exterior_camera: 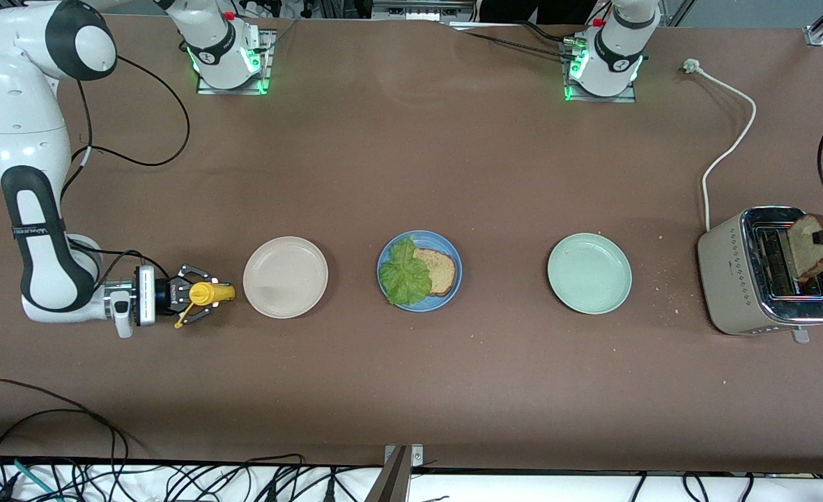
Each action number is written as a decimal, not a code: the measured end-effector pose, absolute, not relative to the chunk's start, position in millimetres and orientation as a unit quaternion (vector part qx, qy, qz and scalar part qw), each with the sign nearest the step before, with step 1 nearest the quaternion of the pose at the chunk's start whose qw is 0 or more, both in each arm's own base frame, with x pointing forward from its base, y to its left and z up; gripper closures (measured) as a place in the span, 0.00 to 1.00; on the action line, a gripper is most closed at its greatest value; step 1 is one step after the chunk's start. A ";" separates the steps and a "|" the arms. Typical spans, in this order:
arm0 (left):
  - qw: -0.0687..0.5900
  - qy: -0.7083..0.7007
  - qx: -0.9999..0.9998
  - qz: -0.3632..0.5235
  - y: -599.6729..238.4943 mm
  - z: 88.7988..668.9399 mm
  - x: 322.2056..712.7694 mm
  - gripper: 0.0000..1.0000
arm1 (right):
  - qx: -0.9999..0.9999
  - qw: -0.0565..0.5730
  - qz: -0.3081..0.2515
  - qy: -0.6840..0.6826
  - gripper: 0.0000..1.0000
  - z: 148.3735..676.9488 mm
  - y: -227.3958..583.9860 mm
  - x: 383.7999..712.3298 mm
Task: Make sandwich in blue plate with both arms
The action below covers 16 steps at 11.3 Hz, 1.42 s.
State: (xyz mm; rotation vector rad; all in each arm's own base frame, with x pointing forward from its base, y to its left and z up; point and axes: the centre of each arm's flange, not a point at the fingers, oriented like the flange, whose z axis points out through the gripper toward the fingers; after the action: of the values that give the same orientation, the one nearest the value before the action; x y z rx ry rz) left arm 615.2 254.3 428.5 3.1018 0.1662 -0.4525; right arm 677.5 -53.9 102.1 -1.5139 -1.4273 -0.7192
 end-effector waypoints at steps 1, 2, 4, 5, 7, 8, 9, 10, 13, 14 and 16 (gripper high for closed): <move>0.001 0.045 0.988 -0.149 238.7 461.7 611.5 0.92 | -0.609 0.446 -0.299 -0.584 0.68 105.8 -57.8 680.7; -0.001 0.033 0.987 -0.155 215.9 495.5 608.0 0.92 | -0.603 0.438 -0.306 -0.592 0.68 109.7 -60.6 684.0; -0.011 -0.002 0.987 -0.157 157.1 548.6 605.7 0.92 | -0.587 0.420 -0.324 -0.612 0.68 117.5 -64.4 690.7; -0.017 -0.026 0.988 -0.152 121.7 562.7 608.6 0.92 | -0.583 0.412 -0.329 -0.618 0.68 121.9 -66.9 694.4; 0.002 -0.077 0.987 -0.144 38.0 569.2 616.4 0.92 | -0.577 0.398 -0.336 -0.629 0.68 124.0 -72.9 697.0; 0.031 -0.089 0.985 -0.145 -2.4 566.4 618.1 0.92 | -0.575 0.390 -0.339 -0.634 0.68 120.3 -75.9 696.8; 0.059 -0.092 0.982 -0.152 -40.4 561.0 618.2 0.92 | -0.572 0.383 -0.342 -0.639 0.68 113.3 -77.8 695.8; 0.086 -0.089 0.978 -0.166 -78.4 551.3 617.5 0.92 | -0.571 0.377 -0.344 -0.643 0.68 102.9 -78.9 694.3; 0.188 -0.069 0.956 -0.213 -175.4 494.5 627.3 0.92 | -0.570 0.372 -0.340 -0.649 0.68 96.7 -78.0 694.2; 0.222 -0.065 0.950 -0.208 -201.6 464.3 639.4 0.92 | -0.570 0.371 -0.338 -0.651 0.68 97.4 -77.1 695.0; 0.285 -0.044 0.934 -0.212 -244.4 396.6 658.5 0.92 | -0.570 0.370 -0.337 -0.652 0.70 97.9 -77.0 695.2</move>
State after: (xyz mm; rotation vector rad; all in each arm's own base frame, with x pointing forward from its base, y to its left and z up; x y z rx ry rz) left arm 658.5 -244.4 396.6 2.4968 -0.1167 -0.5660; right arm 695.2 -77.0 97.9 -1.4615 -1.6731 -0.8642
